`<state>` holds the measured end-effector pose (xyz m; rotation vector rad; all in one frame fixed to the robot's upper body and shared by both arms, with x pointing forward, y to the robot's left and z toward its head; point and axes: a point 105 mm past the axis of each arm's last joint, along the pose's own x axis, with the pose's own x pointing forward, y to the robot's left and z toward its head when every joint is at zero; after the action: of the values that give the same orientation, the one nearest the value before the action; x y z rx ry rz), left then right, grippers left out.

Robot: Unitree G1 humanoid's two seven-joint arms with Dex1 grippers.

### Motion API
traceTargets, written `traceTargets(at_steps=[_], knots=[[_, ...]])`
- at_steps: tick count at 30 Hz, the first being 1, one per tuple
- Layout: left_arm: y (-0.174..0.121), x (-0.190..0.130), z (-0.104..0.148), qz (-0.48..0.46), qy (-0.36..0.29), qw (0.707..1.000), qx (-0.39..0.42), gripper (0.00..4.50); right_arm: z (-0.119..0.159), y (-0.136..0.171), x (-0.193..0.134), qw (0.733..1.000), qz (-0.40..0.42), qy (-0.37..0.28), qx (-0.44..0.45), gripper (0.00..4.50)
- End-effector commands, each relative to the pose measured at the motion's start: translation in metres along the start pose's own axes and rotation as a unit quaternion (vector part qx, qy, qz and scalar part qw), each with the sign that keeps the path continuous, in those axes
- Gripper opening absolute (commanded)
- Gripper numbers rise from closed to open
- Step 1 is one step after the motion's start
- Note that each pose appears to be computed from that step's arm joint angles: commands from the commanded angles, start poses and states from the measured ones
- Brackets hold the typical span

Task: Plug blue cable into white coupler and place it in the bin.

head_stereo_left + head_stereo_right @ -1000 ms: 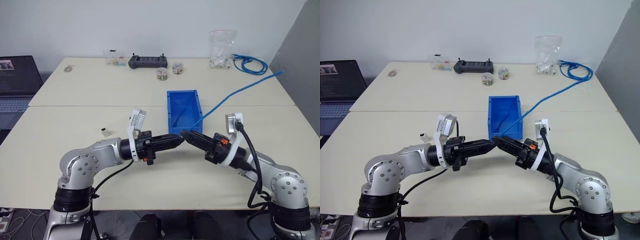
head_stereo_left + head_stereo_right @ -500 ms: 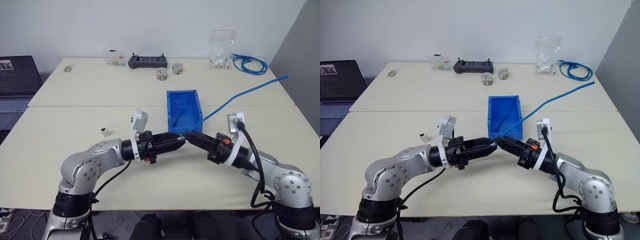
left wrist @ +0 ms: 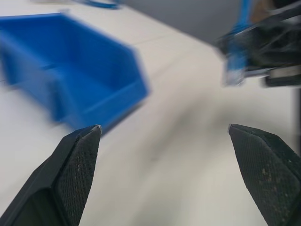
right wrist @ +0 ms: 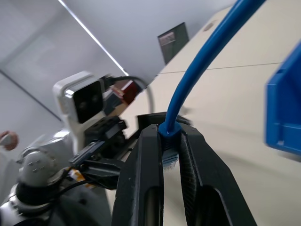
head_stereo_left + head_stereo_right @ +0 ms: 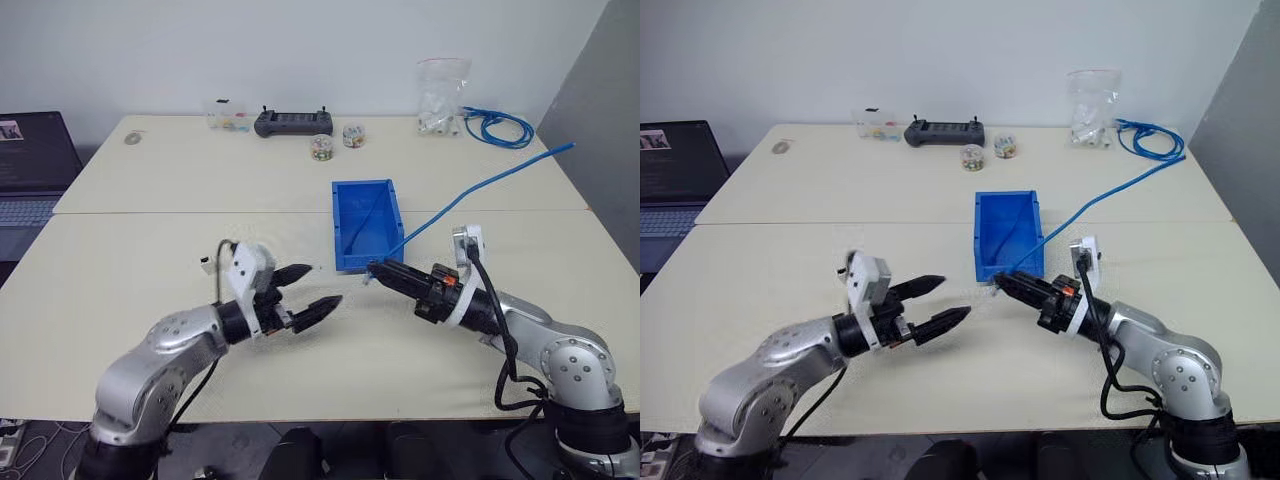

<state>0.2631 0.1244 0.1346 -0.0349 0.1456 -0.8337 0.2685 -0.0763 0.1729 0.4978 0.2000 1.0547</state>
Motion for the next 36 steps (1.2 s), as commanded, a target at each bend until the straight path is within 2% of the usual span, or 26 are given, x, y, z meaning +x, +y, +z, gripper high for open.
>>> traceTargets(at_steps=[1,6,9,13,24,30,36], knots=[[0.017,-0.028,-0.009,0.145,-0.014,0.987,0.072,4.50,0.009,0.000,-0.001,1.000,0.005,-0.017,-0.021,0.18],[0.050,-0.067,-0.035,0.341,0.022,0.933,0.110,4.50,0.007,-0.003,0.000,1.000,0.005,-0.010,-0.026,0.16],[0.071,-0.085,-0.054,0.442,0.060,0.892,0.079,4.50,0.007,-0.004,0.001,1.000,0.007,-0.007,-0.029,0.16],[0.088,-0.080,-0.056,0.483,0.083,0.869,0.065,4.50,0.008,-0.004,0.003,0.999,0.010,-0.005,-0.032,0.16],[0.137,-0.048,-0.031,0.513,0.076,0.854,-0.037,4.50,0.010,-0.001,0.006,0.999,0.015,-0.006,-0.038,0.16],[0.146,-0.040,-0.022,0.510,0.069,0.856,-0.052,4.50,0.011,-0.001,0.005,0.999,0.009,-0.009,-0.039,0.16],[0.144,-0.036,-0.025,0.508,0.072,0.856,-0.066,4.50,0.011,-0.001,0.004,0.999,0.006,-0.011,-0.039,0.16]])
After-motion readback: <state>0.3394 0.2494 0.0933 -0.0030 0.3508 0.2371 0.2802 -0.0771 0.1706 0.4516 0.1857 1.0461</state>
